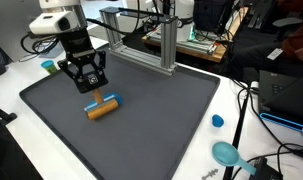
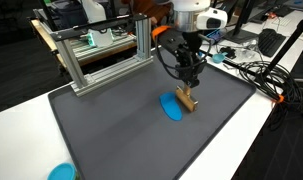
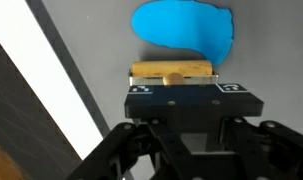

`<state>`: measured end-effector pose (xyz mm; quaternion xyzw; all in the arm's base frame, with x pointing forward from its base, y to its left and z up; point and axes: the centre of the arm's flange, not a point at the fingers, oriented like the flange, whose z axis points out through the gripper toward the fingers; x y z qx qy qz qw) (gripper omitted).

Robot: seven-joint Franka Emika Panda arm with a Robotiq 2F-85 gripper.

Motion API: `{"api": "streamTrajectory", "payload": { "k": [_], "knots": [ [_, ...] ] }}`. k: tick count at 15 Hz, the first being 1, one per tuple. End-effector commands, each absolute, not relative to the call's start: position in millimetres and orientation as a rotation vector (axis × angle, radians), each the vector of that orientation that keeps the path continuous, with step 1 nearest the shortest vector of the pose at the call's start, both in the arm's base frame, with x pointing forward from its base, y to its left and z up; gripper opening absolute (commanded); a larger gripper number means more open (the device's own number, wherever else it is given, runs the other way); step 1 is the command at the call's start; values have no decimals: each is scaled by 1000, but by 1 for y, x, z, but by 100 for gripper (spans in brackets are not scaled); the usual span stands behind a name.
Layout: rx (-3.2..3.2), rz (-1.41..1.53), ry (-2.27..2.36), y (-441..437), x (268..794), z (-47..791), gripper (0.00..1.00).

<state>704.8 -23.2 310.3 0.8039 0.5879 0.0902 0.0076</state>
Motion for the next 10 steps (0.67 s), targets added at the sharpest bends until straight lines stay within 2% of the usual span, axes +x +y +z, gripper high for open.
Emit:
{"api": "streamTrajectory", "payload": {
  "k": [1,8,9,10],
  "knots": [
    [2555,334,1713,-49,695,348,21],
    [2658,188,1803,-54,688,319,21],
    [2644,163,1774,-57,690,318,46],
    [2648,157,1781,-55,689,313,46]
  ]
}}
